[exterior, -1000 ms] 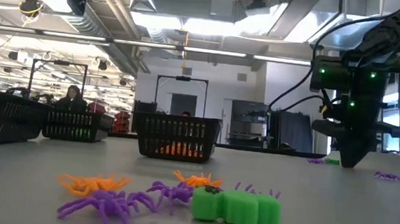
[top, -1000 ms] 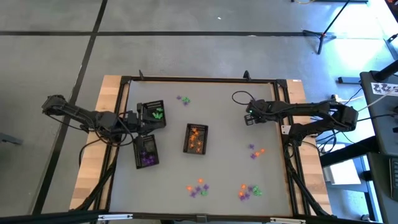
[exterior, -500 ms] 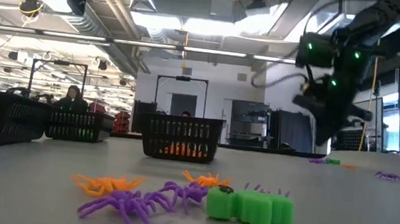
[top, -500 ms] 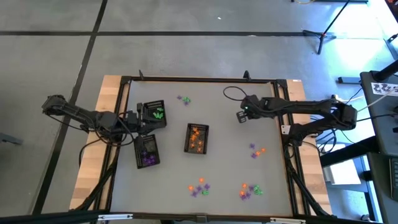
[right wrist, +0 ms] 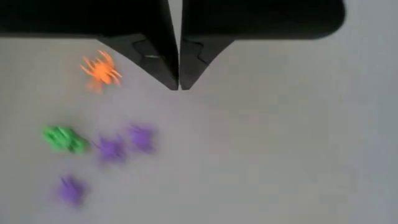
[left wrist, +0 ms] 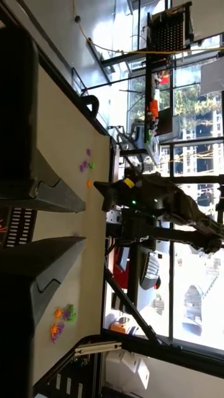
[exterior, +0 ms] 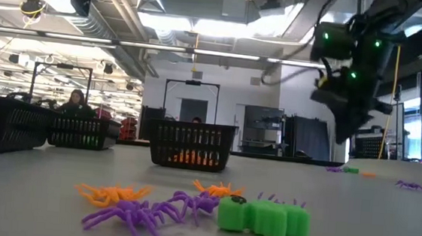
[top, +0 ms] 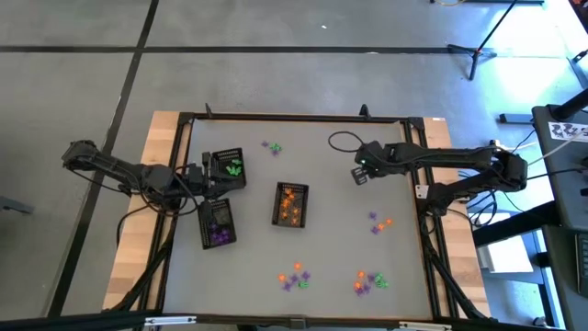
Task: Sort Halloween decoration
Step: Put the orange spider toy into the bottom right black basket
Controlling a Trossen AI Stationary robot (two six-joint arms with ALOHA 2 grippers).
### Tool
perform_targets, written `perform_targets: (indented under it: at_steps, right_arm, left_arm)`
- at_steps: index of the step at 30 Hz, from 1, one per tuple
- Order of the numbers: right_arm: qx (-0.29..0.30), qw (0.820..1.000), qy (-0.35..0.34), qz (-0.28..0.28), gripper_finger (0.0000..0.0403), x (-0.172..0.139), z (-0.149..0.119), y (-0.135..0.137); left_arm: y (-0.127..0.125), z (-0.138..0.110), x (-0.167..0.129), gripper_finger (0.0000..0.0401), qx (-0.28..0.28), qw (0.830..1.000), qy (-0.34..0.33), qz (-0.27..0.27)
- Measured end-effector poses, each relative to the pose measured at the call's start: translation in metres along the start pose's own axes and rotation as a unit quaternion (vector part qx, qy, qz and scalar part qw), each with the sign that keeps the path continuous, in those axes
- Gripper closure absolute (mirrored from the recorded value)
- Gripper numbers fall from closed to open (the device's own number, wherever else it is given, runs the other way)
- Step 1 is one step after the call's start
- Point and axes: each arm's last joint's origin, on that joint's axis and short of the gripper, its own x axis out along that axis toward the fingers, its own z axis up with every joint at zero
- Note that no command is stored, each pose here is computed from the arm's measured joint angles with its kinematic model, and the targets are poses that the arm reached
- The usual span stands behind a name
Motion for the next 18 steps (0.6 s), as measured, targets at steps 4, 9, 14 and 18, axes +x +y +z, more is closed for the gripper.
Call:
perform_targets:
  at_steps: [4, 9, 14, 18]
  right_arm:
    - [0.02, 0.999, 0.027, -0.031, 0.0338, 0.016, -0.005, -0.019]
    - [0.056, 0.996, 0.048, -0.046, 0.0275, 0.036, -0.013, -0.038]
    - [0.086, 0.995, 0.045, -0.029, 0.024, 0.051, -0.019, -0.049]
    - [0.097, 0.994, 0.039, -0.027, 0.0239, 0.057, -0.023, -0.053]
  left_arm:
    - [0.0, 0.0, 0.0, 0.0333, 0.0, 1.0, 0.0, 0.0]
    - [0.0, 0.0, 0.0, 0.0333, 0.0, 1.0, 0.0, 0.0]
    - [0.0, 0.0, 0.0, 0.0333, 0.0, 1.0, 0.0, 0.0]
    - [0.0, 0.0, 0.0, 0.0333, 0.0, 1.0, 0.0, 0.0]
